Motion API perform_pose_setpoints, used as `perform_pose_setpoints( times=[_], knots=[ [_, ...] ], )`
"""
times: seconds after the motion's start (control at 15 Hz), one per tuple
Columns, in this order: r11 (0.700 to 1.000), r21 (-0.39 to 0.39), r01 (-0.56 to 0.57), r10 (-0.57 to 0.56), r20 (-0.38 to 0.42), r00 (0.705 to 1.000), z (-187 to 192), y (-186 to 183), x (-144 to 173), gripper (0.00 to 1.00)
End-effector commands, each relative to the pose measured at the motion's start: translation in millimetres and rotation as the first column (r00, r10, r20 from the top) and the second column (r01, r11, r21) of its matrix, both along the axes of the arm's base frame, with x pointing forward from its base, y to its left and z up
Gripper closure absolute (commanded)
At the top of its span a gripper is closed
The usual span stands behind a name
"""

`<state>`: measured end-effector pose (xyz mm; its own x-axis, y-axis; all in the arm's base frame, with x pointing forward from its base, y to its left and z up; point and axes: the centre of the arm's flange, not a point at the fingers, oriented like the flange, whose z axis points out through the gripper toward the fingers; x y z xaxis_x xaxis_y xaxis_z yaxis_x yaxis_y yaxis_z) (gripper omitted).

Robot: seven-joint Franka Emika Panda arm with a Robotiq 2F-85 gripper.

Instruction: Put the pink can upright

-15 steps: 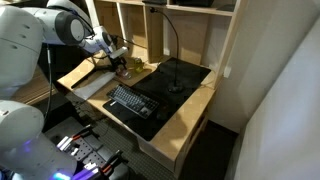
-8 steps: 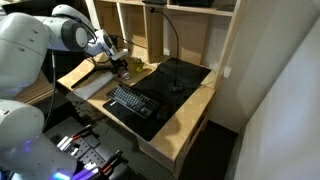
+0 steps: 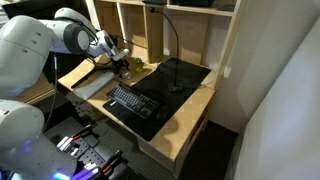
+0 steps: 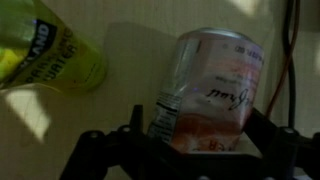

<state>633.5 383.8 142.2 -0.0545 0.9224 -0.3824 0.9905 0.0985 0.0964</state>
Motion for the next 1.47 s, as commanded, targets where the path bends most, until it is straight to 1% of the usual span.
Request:
perform_pose_setpoints(
  times=[0.0,0.07,0.13,0.2,0.27,0.33,0.4,0.47,0.87,1.07,1.2,1.4],
  knots=[
    [1.0,0.025,-0.01,0.01,-0.01,1.0,-1.0,0.1,-0.8,0.15],
    [0.999,0.032,-0.012,0.012,0.002,1.0,-0.9,1.2,-1.1,0.27],
    [0.999,0.037,-0.01,0.01,0.012,1.0,-0.9,1.2,-1.0,0.17],
    [0.999,0.041,-0.001,0.001,0.009,1.0,-2.7,1.2,-1.5,0.1],
    [0.999,0.034,0.004,-0.005,0.007,1.0,-3.4,0.7,-1.8,0.04],
    [1.0,0.008,0.003,-0.003,0.001,1.0,-1.4,0.4,-0.5,0.0],
    [1.0,0.007,0.004,-0.004,0.0,1.0,-1.6,0.2,-0.6,0.05],
    [1.0,0.007,0.004,-0.004,0.0,1.0,-1.6,0.2,-0.6,0.0],
    [1.0,0.023,-0.009,0.009,0.0,1.0,-2.6,0.0,0.2,0.0],
    [0.996,0.087,-0.029,0.031,-0.024,0.999,-5.8,0.3,1.1,0.0],
    [0.991,0.126,-0.036,0.04,-0.027,0.999,-8.2,0.5,1.5,0.0],
    [0.989,0.139,-0.051,0.054,-0.013,0.998,-9.0,-0.6,3.0,0.0]
  ],
)
